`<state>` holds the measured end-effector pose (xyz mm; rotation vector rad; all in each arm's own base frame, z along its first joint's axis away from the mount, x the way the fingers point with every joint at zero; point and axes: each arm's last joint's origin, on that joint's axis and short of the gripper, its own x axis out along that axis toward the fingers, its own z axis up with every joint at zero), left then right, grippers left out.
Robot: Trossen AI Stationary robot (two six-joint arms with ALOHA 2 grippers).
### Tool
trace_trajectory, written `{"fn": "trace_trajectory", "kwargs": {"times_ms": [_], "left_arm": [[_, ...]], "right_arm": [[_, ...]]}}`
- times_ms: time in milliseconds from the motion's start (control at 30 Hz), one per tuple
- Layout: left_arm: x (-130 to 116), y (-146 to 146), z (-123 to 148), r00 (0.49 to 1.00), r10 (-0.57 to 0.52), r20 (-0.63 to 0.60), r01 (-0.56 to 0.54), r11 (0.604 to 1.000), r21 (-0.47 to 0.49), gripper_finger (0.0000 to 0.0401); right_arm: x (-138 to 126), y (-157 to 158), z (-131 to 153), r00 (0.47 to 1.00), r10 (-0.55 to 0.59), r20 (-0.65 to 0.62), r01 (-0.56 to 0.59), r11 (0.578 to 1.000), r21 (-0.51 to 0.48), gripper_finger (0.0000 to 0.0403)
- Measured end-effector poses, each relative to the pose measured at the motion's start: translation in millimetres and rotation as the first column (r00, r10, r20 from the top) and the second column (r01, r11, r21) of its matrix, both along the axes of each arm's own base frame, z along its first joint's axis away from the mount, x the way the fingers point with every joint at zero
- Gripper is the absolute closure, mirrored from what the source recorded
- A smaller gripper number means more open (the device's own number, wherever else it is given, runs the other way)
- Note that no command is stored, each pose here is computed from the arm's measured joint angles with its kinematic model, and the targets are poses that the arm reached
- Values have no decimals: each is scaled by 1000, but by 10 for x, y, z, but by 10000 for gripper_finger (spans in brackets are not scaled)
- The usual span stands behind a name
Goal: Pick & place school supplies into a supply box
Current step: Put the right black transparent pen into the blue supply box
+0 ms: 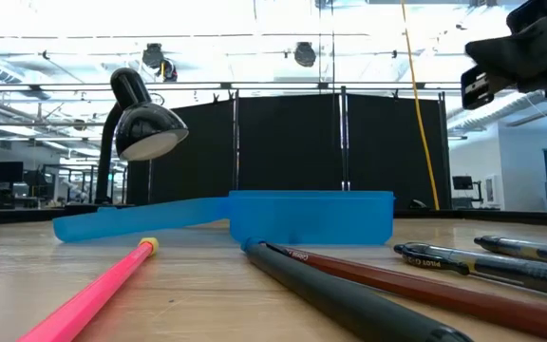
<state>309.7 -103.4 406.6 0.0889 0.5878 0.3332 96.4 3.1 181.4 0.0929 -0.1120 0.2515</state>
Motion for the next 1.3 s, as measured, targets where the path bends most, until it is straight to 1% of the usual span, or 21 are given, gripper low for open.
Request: {"fn": "trace_trajectory", "kwargs": {"times_ms": [33,67,167,200,233,300,367,433,467,500,533,600,700,733,833,900,967,1100,1167,1233,1300], "left_arm": [[-87,6,36,1000,-11,0,11,999,30,369],[-171,24,44,1000,-22,-9,22,998,53,385],[-404,158,9,999,-45,1,45,995,84,388],[-465,215,-10,997,-67,30,64,995,82,389],[-514,258,-28,990,-121,77,115,991,72,393],[-600,327,-106,943,-292,160,280,956,91,397],[-698,402,-230,878,-423,226,398,905,150,396],[-811,508,-366,818,-505,277,454,861,229,398],[-871,568,-439,798,-528,293,461,846,269,398],[-930,622,-542,788,-534,307,458,841,288,398],[-982,669,-660,786,-526,323,448,846,288,397],[-1062,741,-913,785,-484,386,422,875,239,398],[-1180,780,-1230,759,-408,508,378,911,167,398],[-1222,784,-1344,761,-385,522,364,920,148,398],[-1342,810,-1785,809,-337,481,323,939,116,399],[-1437,842,-1994,811,-313,495,292,949,121,399],[-1528,876,-2149,799,-290,527,272,955,114,399],[-1676,925,-2394,790,-268,551,262,961,92,400],[-1685,943,-2434,819,-241,520,240,968,71,398],[-1679,955,-2456,849,-208,486,207,977,57,391],[-1679,965,-2470,862,-184,471,175,982,64,384]], "right_arm": [[-2,5,4,1000,15,7,-15,1000,-14,403],[-2,6,6,1000,17,13,-17,999,-32,403],[-2,5,5,1000,8,27,-5,996,-84,403],[-2,5,6,999,5,33,-1,994,-107,403],[-2,5,4,999,3,38,2,991,-130,403],[0,5,-8,999,-1,34,6,987,-163,403],[2,4,-22,1000,-2,24,7,984,-179,403],[2,4,-24,1000,-3,22,7,984,-179,403],[2,4,-23,1000,-3,23,7,984,-180,403],[2,4,-23,1000,-3,23,7,984,-181,403],[2,4,-22,1000,-3,24,7,983,-181,403],[2,4,-22,1000,-3,24,7,984,-181,403],[2,4,-24,1000,-1,14,3,988,-152,403],[2,4,-24,1000,0,12,2,990,-143,403],[1,4,-17,1000,0,18,2,991,-137,403],[1,3,-9,1000,-3,28,7,990,-144,403],[2,-7,4,998,-41,42,47,989,-143,403],[-4,-49,73,977,-184,106,195,976,-98,403],[4,-53,78,976,-198,91,206,975,-86,403],[5,-56,221,972,-214,92,220,974,-58,403],[28,-49,385,967,-237,97,241,970,-39,403]]}}
